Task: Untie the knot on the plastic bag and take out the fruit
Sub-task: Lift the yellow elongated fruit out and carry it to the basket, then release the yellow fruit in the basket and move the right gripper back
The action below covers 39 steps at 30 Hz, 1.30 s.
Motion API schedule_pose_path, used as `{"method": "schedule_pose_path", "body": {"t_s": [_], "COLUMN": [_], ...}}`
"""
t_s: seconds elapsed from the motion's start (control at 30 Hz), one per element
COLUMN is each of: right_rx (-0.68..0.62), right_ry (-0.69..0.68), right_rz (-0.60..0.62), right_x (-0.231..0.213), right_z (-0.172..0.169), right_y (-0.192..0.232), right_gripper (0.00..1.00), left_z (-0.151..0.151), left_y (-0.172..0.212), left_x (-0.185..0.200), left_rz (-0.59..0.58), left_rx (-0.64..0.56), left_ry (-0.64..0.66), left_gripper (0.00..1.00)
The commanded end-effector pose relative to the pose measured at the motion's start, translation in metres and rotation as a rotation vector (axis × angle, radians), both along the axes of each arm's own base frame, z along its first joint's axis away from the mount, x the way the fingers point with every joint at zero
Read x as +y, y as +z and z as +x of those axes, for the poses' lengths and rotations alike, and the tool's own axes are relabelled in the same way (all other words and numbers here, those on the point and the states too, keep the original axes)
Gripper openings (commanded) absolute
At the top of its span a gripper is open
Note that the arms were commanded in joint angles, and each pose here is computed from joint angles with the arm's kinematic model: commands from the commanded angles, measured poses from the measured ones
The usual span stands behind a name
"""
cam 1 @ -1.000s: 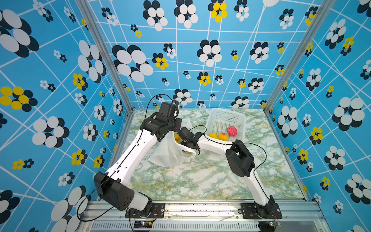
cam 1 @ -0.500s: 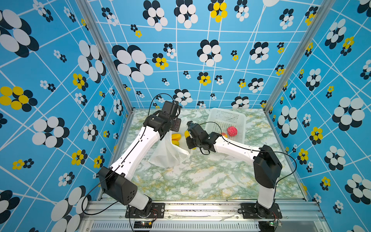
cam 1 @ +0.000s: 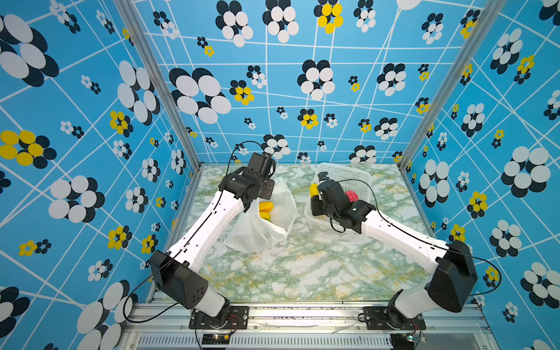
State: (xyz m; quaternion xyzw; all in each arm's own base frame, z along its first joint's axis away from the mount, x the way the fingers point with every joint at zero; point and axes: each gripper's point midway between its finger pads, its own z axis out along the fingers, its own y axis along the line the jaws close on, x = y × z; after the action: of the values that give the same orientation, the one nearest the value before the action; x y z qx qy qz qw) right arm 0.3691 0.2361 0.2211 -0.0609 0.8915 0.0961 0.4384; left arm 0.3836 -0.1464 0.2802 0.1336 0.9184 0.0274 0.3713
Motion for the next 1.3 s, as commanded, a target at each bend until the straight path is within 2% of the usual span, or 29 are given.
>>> {"method": "schedule_pose_path", "body": {"t_s": [0.0,0.13,0.27,0.37,0.53,0.63,0.73,0.8,0.9,1.07,1.17,1.27], "right_rx": [0.017,0.097,0.217,0.282,0.398,0.451,0.485,0.506,0.535,0.526,0.483,0.429], "right_ry": [-0.198,-0.34,-0.394,-0.448,-0.465,-0.456,-0.451,-0.448,-0.437,-0.441,-0.437,-0.413], "right_rz": [0.018,0.064,0.153,0.151,0.207,0.173,0.154,0.154,0.171,0.172,0.159,0.142], "right_x": [-0.053,-0.095,-0.112,-0.13,-0.136,-0.134,-0.132,-0.13,-0.124,-0.125,-0.127,-0.124], "right_z": [0.009,0.018,0.028,0.032,0.038,0.042,0.045,0.044,0.044,0.044,0.043,0.044], "right_y": [-0.012,-0.042,-0.076,-0.097,-0.128,-0.142,-0.153,-0.16,-0.169,-0.167,-0.155,-0.139], "right_gripper": [0.17,0.17,0.15,0.14,0.16,0.16,0.16,0.21,0.33,0.59,0.68,0.71], "left_z": [0.002,0.001,-0.001,-0.002,0.0,0.006,0.004,0.001,-0.005,-0.01,-0.014,-0.017], "left_y": [0.003,0.005,0.013,0.022,0.02,0.005,0.005,0.008,0.007,0.005,0.009,0.014], "left_x": [0.001,0.002,0.003,0.006,0.018,0.031,0.028,0.024,0.02,0.005,-0.001,-0.002], "left_rz": [0.019,0.024,0.013,0.005,0.041,0.133,0.11,0.082,0.059,0.064,0.036,0.015], "left_rx": [0.001,-0.003,-0.015,-0.021,-0.009,-0.009,0.012,-0.002,-0.008,-0.001,0.002,-0.014], "left_ry": [0.009,0.011,0.015,0.039,0.095,0.127,0.107,0.078,0.047,-0.012,-0.039,-0.048], "left_gripper": [0.0,0.0,0.0,0.0,0.0,0.0,0.0,0.0,0.0,0.0,0.0,0.0]}}
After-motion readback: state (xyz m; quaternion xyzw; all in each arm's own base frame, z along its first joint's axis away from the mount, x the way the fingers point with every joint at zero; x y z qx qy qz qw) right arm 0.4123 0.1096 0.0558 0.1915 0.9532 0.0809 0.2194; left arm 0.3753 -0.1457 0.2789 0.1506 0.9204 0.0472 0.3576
